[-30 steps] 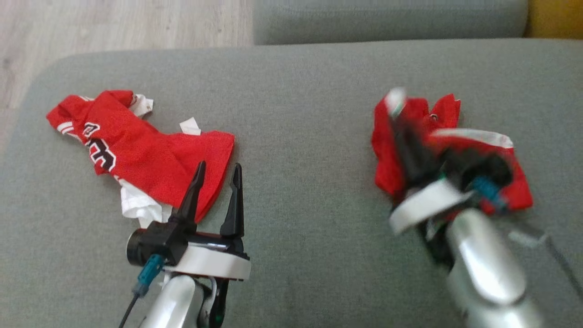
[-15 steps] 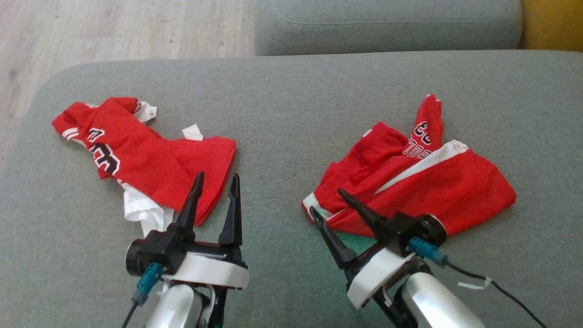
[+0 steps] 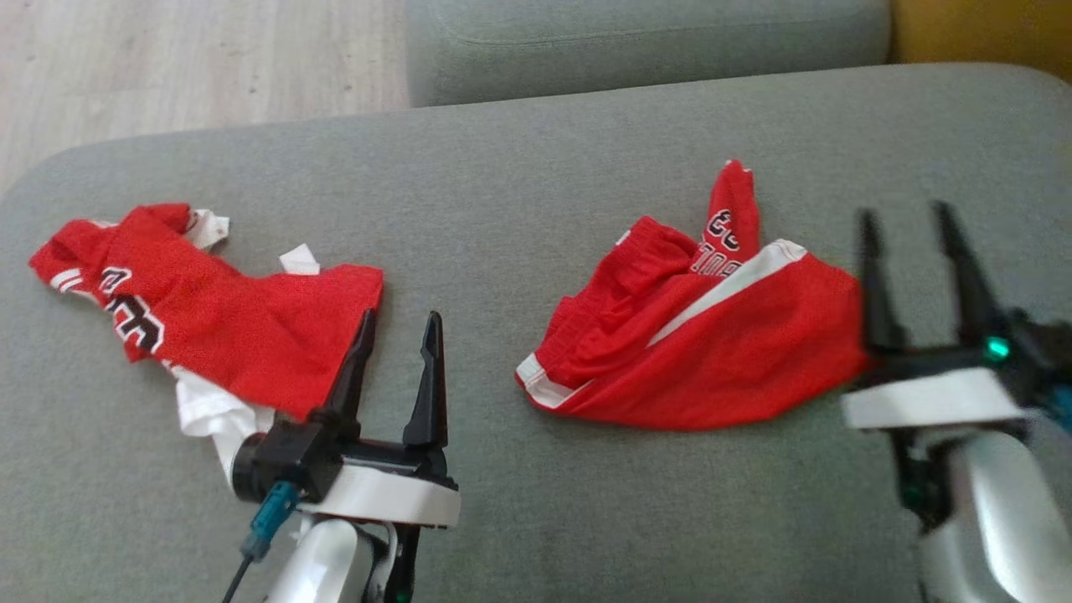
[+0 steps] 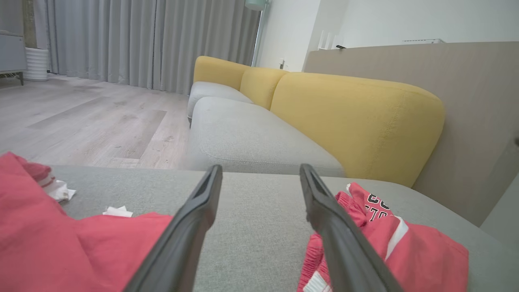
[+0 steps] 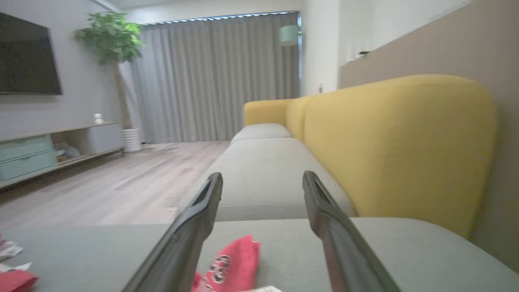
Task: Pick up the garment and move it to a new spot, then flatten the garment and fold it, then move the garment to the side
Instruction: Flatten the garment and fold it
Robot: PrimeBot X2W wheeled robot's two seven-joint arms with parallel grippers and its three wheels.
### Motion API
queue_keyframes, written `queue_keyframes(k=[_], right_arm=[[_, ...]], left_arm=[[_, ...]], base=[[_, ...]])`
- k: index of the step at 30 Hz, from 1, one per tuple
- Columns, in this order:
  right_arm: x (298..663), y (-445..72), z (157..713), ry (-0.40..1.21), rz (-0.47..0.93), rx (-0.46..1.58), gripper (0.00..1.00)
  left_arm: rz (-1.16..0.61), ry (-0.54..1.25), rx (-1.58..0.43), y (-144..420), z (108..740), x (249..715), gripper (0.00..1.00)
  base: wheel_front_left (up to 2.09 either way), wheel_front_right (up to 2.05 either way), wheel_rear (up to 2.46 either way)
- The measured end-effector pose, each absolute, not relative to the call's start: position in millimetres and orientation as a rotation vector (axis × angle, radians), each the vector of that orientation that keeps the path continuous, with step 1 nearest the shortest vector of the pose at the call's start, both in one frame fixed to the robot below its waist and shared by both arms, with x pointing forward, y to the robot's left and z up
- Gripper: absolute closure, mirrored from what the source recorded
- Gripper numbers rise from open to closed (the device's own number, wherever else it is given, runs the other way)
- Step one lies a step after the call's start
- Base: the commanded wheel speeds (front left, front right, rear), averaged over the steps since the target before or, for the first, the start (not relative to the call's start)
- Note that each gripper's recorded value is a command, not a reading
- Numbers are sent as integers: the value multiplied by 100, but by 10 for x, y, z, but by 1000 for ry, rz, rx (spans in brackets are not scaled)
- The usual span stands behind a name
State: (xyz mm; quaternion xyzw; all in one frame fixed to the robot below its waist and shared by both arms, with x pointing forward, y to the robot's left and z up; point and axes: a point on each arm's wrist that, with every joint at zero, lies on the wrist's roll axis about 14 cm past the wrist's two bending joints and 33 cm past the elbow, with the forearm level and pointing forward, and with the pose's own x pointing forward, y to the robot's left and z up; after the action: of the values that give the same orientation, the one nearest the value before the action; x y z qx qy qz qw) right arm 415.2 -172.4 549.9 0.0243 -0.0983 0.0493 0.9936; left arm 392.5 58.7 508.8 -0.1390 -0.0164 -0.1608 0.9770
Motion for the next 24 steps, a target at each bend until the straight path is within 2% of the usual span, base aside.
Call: queue_keyframes(k=[4,9,17,24], right_arm=[[3930,-2122,5183,-112,-22,47,0],[3691,-2240,4887,-30,-80,101,0],[3726,-2308,4947,-56,-104,143,0],[3783,-2325,4874,-37,-113,160,0]], left_arm=[[-349,-17,-282,497,5043,3937,0],[-389,29,-280,376,4903,3921,0],[-478,111,-266,184,4649,3882,0],[-658,309,-146,-123,4243,3814,0]], base=[[0,0,0],[0,0,0],[0,0,0],[0,0,0]])
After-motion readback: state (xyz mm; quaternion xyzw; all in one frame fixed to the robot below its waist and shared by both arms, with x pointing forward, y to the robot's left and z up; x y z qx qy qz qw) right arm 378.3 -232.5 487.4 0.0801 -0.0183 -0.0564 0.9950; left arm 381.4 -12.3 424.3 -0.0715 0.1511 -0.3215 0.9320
